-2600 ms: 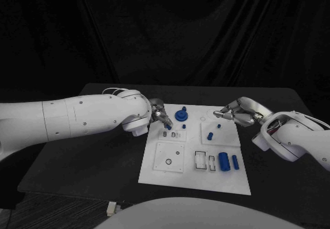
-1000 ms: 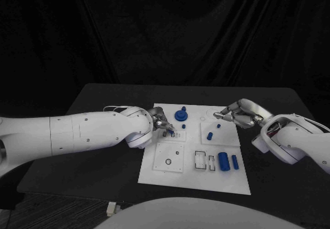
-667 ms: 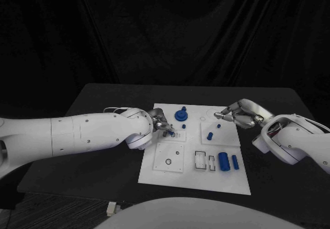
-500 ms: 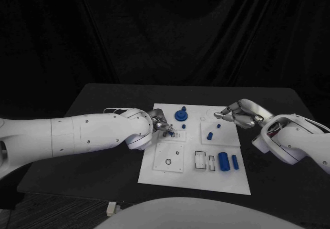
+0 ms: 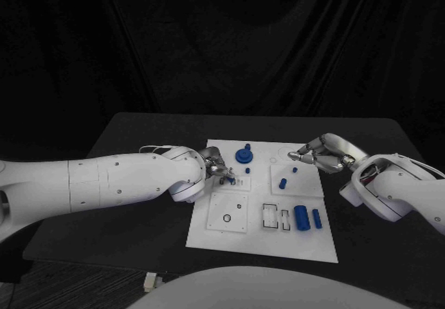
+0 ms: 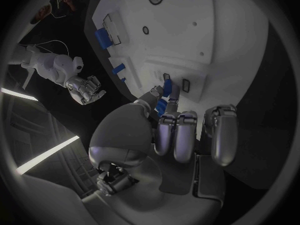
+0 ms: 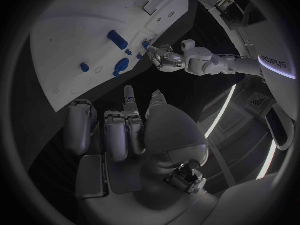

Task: Assemble the parts on the task board

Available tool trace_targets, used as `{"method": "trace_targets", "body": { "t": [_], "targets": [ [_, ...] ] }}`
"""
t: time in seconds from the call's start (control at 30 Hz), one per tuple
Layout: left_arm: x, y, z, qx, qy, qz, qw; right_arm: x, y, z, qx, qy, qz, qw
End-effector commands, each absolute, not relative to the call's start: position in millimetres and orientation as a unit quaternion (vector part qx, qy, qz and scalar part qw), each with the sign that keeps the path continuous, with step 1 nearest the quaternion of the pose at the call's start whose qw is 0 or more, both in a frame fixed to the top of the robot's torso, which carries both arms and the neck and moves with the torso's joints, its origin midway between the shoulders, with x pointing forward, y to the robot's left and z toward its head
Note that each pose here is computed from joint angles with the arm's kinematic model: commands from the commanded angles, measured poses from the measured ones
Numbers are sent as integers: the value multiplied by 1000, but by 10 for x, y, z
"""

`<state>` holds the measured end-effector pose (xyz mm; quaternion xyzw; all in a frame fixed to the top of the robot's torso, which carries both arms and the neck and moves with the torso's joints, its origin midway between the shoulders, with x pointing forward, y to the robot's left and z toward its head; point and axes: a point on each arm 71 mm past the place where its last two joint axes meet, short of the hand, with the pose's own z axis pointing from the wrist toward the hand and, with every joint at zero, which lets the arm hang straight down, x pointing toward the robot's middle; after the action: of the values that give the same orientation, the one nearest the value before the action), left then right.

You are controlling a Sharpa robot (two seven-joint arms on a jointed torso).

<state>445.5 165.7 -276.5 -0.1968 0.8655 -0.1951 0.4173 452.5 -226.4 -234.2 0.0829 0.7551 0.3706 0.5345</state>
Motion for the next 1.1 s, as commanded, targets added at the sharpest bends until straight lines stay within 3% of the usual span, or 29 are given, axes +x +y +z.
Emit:
{"method": "trace_targets", "body": {
  "t": [0.03, 1.1],
  "targets": [
    [4429, 1626, -2793, -189, 870, -200, 409, 4521, -2266, -2345, 84, 752, 371, 538],
    [4395, 1653, -2797, -184, 875, -199, 401, 4527, -2273, -2364, 85, 756, 368, 534]
  ]
}}
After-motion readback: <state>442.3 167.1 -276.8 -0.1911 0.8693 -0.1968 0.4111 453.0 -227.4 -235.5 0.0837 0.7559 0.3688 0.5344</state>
